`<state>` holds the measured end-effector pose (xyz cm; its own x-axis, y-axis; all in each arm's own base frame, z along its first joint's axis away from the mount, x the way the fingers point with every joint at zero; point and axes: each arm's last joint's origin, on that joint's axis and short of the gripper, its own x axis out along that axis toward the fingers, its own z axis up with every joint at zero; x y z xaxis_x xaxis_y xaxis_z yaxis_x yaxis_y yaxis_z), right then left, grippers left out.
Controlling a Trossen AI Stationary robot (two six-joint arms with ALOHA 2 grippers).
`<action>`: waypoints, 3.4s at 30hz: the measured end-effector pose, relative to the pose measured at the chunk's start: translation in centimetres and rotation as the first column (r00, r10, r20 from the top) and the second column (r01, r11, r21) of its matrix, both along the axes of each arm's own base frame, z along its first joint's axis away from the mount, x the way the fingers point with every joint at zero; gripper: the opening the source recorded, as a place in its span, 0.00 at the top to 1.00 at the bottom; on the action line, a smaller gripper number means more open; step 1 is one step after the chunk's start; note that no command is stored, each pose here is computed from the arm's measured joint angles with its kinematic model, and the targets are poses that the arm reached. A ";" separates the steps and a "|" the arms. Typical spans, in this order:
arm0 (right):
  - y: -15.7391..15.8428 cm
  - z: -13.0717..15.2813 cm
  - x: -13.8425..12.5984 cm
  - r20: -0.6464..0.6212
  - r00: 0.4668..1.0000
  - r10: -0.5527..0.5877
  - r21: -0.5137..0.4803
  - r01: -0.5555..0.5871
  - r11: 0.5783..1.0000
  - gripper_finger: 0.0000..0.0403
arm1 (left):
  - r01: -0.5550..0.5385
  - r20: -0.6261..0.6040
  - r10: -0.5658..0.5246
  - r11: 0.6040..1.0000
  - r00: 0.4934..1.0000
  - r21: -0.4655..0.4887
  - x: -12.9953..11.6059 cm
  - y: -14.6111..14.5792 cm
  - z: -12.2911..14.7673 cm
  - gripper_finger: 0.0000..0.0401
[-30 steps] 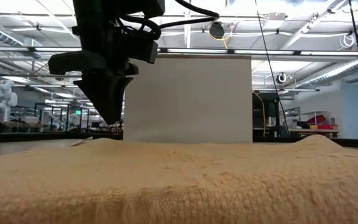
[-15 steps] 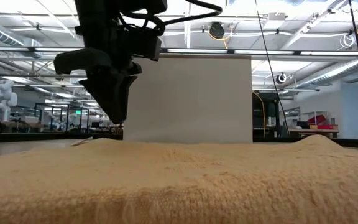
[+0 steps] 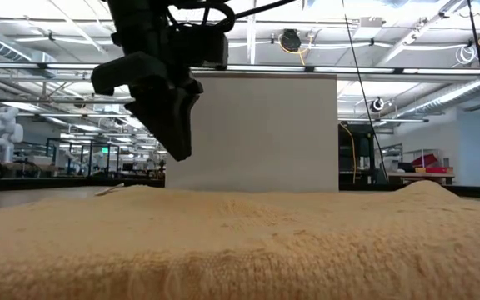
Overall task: Fold towel
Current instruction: Fold the orange towel
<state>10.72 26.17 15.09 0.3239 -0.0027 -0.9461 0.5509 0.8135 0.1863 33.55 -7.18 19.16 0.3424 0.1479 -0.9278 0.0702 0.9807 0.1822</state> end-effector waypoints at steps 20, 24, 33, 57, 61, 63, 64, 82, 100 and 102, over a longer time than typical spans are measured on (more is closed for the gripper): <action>0.3 0.0 0.5 0.071 0.990 0.124 -0.025 -0.123 0.992 0.98 | 0.017 0.054 -0.016 1.000 0.998 -0.007 0.5 -0.1 0.2 0.69; 1.1 0.9 0.2 0.083 0.986 0.147 -0.002 -0.147 0.989 0.99 | 0.017 0.054 -0.016 1.000 0.998 -0.007 0.5 -0.1 0.2 0.69; 2.0 2.0 -1.0 0.081 0.989 0.125 0.015 -0.127 0.992 1.00 | 0.028 -0.006 -0.028 1.000 1.000 0.006 1.1 -0.3 -2.0 0.69; 2.3 2.0 -1.0 0.062 0.989 0.131 0.050 -0.134 0.990 0.58 | 0.071 -0.039 -0.069 0.995 0.997 0.064 2.5 -0.8 -4.9 0.69; 2.3 2.0 -1.2 0.062 0.989 0.136 0.051 -0.140 0.989 0.59 | 0.063 -0.051 -0.057 0.991 0.997 0.118 2.7 -0.7 -4.4 0.69; 2.4 2.0 -1.3 0.063 0.988 0.142 0.053 -0.145 0.988 0.60 | 0.059 -0.063 -0.050 0.988 0.997 0.141 2.6 -0.6 -4.3 0.69; 2.4 2.0 -1.3 0.065 0.988 0.142 0.057 -0.146 0.988 0.61 | 0.057 -0.073 -0.047 0.987 0.996 0.152 2.5 -0.5 -4.3 0.69; 3.0 2.1 -2.1 0.081 0.972 0.220 0.072 -0.226 0.972 0.62 | 0.055 -0.010 -0.054 0.987 0.999 0.150 2.6 -1.9 -4.0 0.69; 3.8 2.5 -1.2 0.257 0.928 0.269 -0.004 -0.277 0.961 0.62 | 0.208 0.418 -0.169 0.977 0.893 -0.048 7.1 -3.1 -2.9 0.69; 3.9 1.9 -1.1 0.246 0.926 0.288 -0.029 -0.290 0.957 0.62 | 0.228 0.419 -0.174 0.970 0.891 -0.082 7.4 -2.9 -3.6 0.69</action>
<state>9.67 30.10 16.96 0.5310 0.1326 -0.8369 0.2286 0.9287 0.2921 40.95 -10.04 15.55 0.7029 -0.0727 -0.7075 0.2146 0.9701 0.1135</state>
